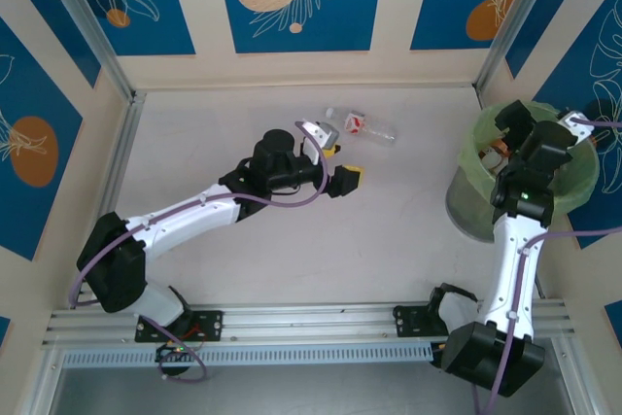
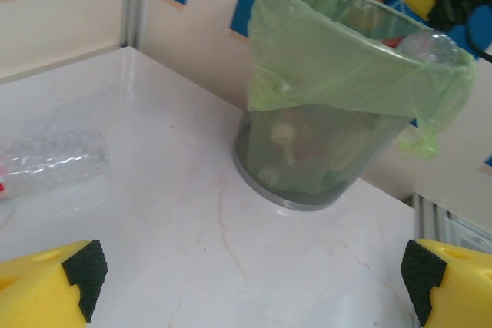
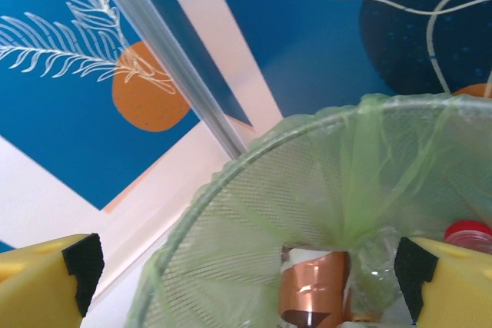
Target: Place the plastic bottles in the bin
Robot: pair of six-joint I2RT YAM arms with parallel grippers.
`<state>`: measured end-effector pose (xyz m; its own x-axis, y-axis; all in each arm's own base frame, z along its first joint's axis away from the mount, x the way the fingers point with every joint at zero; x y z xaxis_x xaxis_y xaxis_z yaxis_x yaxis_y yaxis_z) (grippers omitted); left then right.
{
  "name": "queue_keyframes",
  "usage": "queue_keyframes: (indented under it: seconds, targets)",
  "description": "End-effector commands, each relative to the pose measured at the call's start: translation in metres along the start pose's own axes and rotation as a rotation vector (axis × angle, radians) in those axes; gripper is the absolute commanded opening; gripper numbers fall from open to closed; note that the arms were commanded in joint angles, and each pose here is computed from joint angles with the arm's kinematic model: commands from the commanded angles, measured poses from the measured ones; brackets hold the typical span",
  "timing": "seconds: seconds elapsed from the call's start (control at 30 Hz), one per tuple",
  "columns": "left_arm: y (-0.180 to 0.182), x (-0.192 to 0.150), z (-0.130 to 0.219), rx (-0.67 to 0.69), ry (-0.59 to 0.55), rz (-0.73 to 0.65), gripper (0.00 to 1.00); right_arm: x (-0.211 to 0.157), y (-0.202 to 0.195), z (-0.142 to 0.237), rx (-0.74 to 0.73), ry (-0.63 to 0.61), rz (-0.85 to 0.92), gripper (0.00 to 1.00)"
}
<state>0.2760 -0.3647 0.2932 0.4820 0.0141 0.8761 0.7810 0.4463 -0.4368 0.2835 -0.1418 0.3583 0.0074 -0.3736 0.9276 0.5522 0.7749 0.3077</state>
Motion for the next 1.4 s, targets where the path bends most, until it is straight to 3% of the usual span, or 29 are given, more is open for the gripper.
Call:
queue_keyframes:
  seconds: [0.0,0.3,0.57,0.73,0.9,1.03,1.2,1.37]
  targets:
    - [0.021,0.003,0.002,0.133,-0.035,0.046,1.00,0.013,0.020,0.007,0.041,-0.025,0.050,0.99]
    - [0.081,-0.004,0.026,0.469,-0.115,0.226,1.00,-0.001,0.106,0.008,0.340,0.074,0.283,1.00]
    - [0.101,-0.007,0.033,0.454,-0.118,0.329,1.00,-0.034,0.153,-0.001,0.497,0.178,0.395,1.00]
    - [0.103,-0.007,0.029,0.424,-0.096,0.351,1.00,-0.063,0.184,0.001,0.703,0.261,0.461,1.00]
    - [0.088,-0.009,0.009,0.288,0.001,0.284,1.00,-0.101,0.209,-0.007,0.813,0.348,0.560,1.00]
    - [0.083,-0.008,0.002,0.246,0.042,0.211,1.00,-0.136,0.230,-0.017,0.882,0.490,0.562,1.00]
    - [0.105,-0.015,-0.006,0.368,0.092,0.171,1.00,-0.182,0.252,-0.052,0.900,0.615,0.572,1.00]
    - [0.122,-0.022,0.001,0.477,0.058,0.231,1.00,-0.222,0.266,-0.097,0.891,0.722,0.609,1.00]
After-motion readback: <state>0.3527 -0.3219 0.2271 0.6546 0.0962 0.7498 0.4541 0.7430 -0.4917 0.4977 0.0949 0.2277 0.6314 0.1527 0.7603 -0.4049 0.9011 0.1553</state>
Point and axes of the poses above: each hand's point on the last joint's axis, 136 mm out from that joint toward the fingers, its own z axis back along the fingers, its own y axis along the line the jaws close on, x = y × z, the point moved 3 cm from there along z, back along the fingers, and after that the axes turned 8 degrees about z, right-handed, at the moved point
